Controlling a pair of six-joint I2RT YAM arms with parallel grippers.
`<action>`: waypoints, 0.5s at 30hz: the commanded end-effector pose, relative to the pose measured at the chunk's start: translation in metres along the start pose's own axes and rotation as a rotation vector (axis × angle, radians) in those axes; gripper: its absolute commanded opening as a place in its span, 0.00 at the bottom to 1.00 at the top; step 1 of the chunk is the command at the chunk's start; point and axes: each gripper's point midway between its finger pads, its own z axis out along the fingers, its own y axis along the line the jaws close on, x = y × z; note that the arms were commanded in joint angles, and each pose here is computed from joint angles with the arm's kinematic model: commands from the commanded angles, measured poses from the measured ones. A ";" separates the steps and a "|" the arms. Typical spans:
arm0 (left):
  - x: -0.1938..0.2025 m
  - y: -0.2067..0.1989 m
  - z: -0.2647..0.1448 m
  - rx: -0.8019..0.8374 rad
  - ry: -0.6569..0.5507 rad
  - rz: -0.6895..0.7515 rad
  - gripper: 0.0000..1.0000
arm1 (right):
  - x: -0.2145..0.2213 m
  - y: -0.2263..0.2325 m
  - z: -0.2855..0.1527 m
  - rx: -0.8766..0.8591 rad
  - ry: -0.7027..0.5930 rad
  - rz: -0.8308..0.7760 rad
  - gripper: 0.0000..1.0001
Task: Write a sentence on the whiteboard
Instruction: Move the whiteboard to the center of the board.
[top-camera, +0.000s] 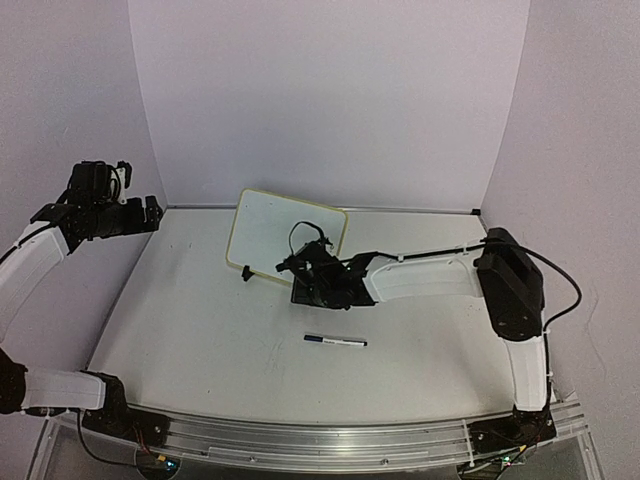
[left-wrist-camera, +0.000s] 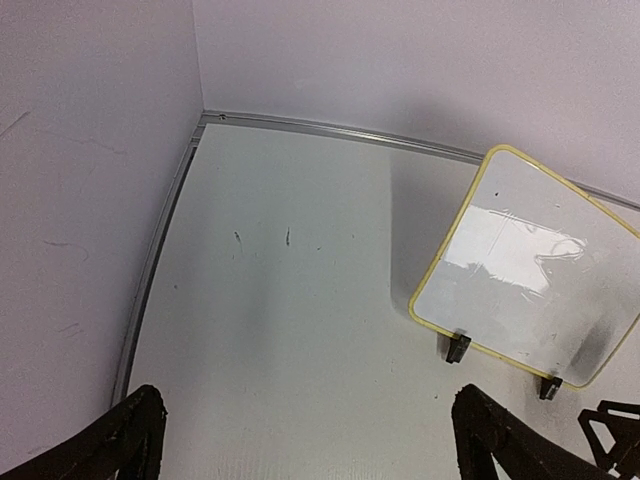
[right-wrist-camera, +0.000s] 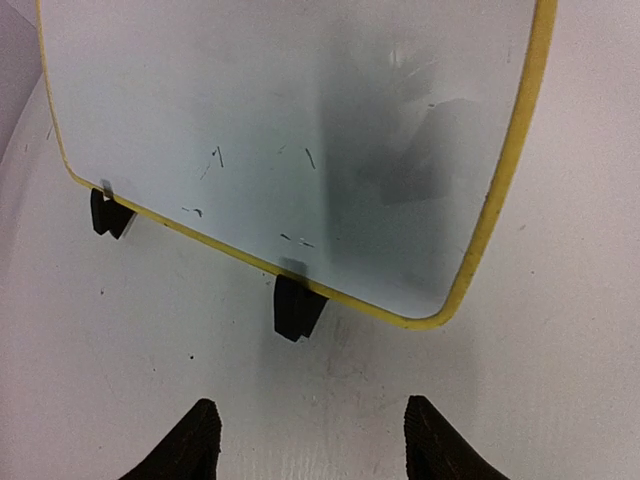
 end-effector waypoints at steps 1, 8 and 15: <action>-0.010 -0.005 -0.006 0.032 -0.046 -0.013 1.00 | 0.005 0.016 0.017 -0.008 0.014 0.043 0.57; -0.012 -0.006 -0.009 0.034 -0.050 -0.014 0.99 | 0.010 0.022 0.044 0.044 0.003 0.038 0.56; -0.012 -0.008 -0.010 0.047 -0.051 -0.018 0.99 | 0.016 0.014 0.068 0.135 -0.021 0.008 0.54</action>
